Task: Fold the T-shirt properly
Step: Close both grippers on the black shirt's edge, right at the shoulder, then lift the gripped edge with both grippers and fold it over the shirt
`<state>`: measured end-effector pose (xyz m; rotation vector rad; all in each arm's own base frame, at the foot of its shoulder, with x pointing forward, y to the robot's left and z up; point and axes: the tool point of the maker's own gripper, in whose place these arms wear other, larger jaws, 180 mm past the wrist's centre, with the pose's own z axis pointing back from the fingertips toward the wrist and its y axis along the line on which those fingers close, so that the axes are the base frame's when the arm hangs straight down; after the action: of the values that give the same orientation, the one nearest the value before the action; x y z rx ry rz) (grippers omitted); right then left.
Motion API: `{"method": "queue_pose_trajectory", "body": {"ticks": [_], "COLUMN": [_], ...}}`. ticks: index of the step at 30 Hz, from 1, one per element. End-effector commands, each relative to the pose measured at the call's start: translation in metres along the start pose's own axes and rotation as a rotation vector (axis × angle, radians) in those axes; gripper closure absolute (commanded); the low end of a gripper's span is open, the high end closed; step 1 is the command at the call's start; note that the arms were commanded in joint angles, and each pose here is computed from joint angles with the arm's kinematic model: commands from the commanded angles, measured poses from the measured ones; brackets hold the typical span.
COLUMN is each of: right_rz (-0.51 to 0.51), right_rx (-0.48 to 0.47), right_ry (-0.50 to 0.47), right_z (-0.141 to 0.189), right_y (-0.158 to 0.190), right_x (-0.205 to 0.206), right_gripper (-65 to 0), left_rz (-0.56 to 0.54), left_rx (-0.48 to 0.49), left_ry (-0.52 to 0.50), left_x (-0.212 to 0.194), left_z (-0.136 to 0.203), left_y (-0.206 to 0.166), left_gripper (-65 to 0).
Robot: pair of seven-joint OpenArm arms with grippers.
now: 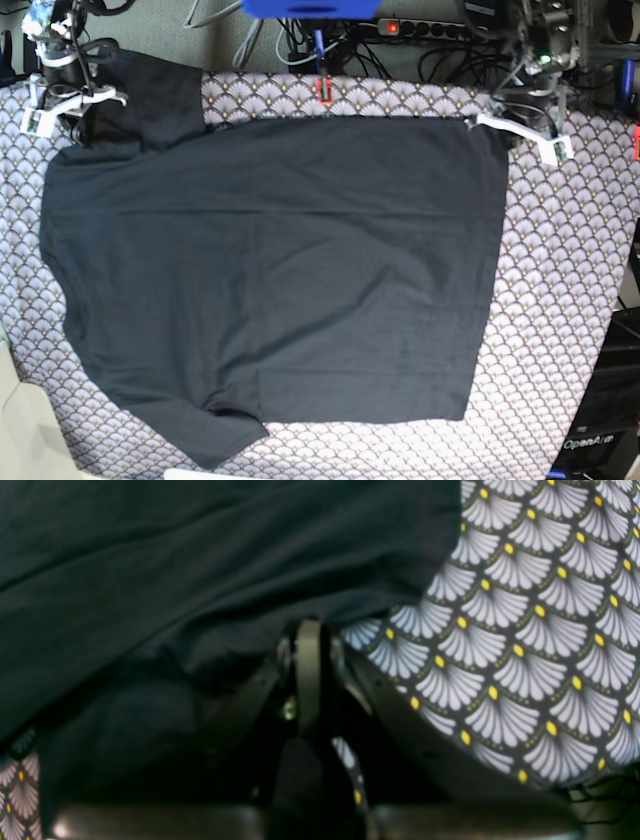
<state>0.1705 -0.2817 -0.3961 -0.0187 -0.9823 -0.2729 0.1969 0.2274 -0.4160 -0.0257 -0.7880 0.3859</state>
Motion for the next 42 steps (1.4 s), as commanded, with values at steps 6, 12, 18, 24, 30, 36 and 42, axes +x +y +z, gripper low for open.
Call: {"method": "queue_pose_trajectory", "body": {"ticks": [6, 12, 18, 24, 30, 36, 42], "right_rz": [0.052, 0.077, 0.099, 0.130, 0.131, 0.086, 0.082], "right_rx": [0.043, 0.058, 0.070, 0.076, 0.085, 0.072, 0.070], "right_ry": [-0.125, -0.130, -0.143, -0.154, -0.175, -0.155, -0.125], "right_z": [0.007, -0.001, -0.019, -0.033, -0.044, -0.073, -0.105], "right_y": [0.015, 0.021, 0.025, 0.027, 0.033, 0.023, 0.012], "right_x": [0.046, 0.065, 0.092, 0.121, 0.142, 0.153, 0.162], "right_gripper": [0.0, 0.0, 0.0, 0.0, 0.0, 0.0, 0.0], "left_rz": [-0.014, -0.012, 0.003, 0.009, 0.023, 0.054, 0.084], "left_rx": [-0.037, -0.038, -0.061, -0.085, -0.111, -0.125, -0.128], "left_ry": [-0.097, -0.117, -0.190, -0.245, -0.222, -0.226, -0.203], "left_x": [0.032, 0.040, 0.075, 0.105, 0.126, 0.145, 0.153], "left_z": [0.009, 0.008, -0.009, -0.014, -0.023, -0.042, -0.065], "left_y": [-0.013, -0.015, -0.028, -0.040, -0.053, -0.061, -0.064], "left_gripper": [0.0, 0.0, 0.0, 0.0, 0.0, 0.0, 0.0]}}
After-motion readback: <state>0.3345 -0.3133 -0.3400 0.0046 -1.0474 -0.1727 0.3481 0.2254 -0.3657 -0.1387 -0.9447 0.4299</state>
